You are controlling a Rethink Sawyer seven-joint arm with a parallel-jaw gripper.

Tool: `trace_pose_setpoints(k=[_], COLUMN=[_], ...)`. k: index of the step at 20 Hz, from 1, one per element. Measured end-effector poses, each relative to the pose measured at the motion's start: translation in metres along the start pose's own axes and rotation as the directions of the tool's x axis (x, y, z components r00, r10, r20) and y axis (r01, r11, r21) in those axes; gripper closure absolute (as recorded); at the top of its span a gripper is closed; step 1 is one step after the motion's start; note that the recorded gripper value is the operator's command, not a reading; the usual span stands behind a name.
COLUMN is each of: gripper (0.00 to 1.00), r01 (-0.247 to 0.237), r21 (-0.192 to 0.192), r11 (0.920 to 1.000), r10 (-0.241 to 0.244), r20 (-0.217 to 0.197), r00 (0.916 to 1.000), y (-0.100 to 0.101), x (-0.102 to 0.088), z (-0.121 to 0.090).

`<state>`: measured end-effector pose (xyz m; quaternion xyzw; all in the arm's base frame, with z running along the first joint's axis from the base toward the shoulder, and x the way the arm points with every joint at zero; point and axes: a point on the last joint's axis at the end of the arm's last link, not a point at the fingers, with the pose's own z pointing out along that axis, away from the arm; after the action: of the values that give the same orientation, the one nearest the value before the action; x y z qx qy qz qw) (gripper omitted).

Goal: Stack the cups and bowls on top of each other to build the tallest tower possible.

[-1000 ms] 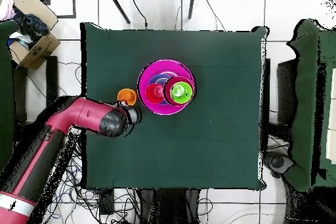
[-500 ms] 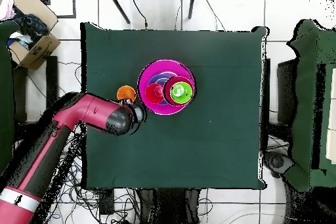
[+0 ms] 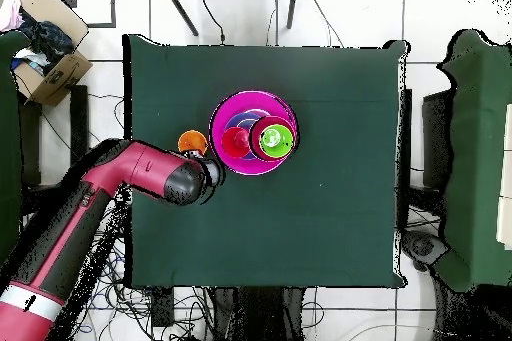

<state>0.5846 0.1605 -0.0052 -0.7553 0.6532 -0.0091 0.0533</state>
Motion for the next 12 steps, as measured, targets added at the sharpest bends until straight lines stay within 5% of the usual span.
trace_pose_setpoints(k=[12], gripper=[0.0], r01=[-0.003], r21=[-0.007], r11=[1.0], r10=[0.003], r20=[0.007], r00=[1.0], y=[0.0032], x=[-0.0008], z=[0.0054])
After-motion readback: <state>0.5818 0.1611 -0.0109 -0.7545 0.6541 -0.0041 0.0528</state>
